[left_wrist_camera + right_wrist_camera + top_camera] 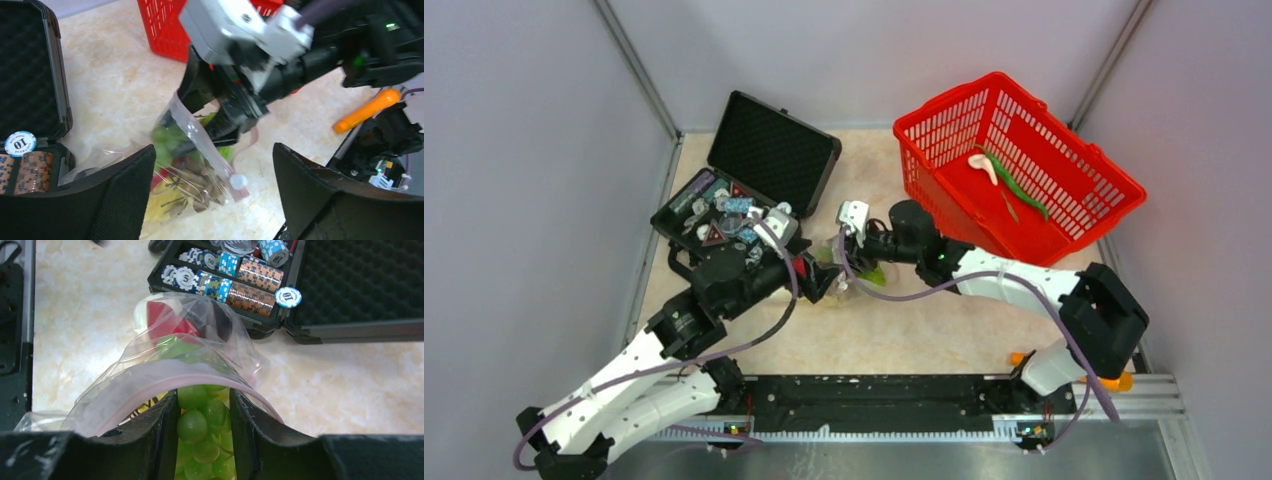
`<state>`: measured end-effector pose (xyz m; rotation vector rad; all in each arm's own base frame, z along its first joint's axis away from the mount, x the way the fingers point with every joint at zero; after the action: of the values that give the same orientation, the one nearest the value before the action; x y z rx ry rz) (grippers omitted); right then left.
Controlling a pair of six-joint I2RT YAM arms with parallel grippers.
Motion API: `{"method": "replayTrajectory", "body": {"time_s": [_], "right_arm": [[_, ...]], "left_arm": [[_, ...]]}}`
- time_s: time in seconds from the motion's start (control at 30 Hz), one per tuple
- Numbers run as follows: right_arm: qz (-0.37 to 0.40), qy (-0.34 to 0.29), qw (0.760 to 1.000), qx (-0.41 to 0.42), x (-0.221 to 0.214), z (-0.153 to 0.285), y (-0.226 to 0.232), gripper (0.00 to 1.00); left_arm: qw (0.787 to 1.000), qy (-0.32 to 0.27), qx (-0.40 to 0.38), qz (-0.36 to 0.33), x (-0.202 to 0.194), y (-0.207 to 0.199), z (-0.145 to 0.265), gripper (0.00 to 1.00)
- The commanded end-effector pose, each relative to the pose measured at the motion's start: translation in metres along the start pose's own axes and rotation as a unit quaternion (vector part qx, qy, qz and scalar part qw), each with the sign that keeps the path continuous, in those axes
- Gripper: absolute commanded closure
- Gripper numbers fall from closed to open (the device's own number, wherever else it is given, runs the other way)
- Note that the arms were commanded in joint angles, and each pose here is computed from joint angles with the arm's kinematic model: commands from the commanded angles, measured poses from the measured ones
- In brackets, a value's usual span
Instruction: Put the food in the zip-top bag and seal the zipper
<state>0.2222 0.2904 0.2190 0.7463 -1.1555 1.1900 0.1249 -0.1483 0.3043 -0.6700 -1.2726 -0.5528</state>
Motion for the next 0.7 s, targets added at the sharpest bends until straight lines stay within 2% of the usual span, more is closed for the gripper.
{"method": "replayTrajectory", "body": {"time_s": [0.0,0.2,0.3,0.5,0.67], "right_arm": [[-0.091,-0.055,0.993,-0.041,0.013,-0.006,-0.015,0.61],[-0.171,-0.079,0.981,-0.054,0.018,0.002,-0.035,0.59],[-0.202,-0.061,0.976,-0.060,0.018,0.001,-0.043,0.59],[-0.219,-0.047,0.973,-0.050,0.015,-0.001,-0.043,0.59],[-0.226,-0.049,0.972,-0.039,0.017,0.000,-0.043,0.59]], "left_arm": [[0.999,-0.025,-0.026,-0.014,-0.002,-0.003,0.017,0.10],[0.998,0.000,-0.058,-0.034,-0.028,-0.003,0.009,0.08],[0.996,0.015,-0.075,-0.055,-0.040,-0.002,-0.006,0.08],[0.994,-0.030,-0.052,-0.096,-0.047,0.003,-0.023,0.11],[0.988,-0.050,-0.016,-0.147,-0.058,0.011,-0.033,0.21]]}}
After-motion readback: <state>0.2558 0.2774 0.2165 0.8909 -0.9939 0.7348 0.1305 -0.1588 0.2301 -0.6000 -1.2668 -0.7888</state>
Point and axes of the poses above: each gripper's point midway between its finger pads, its own z axis back along the fingers, its own y axis along the line the jaws close on, x = y × z, the point moved 10 cm from there along z, back along the fingers, and after that the axes turned 3 degrees about -z, right-handed, at the moved point
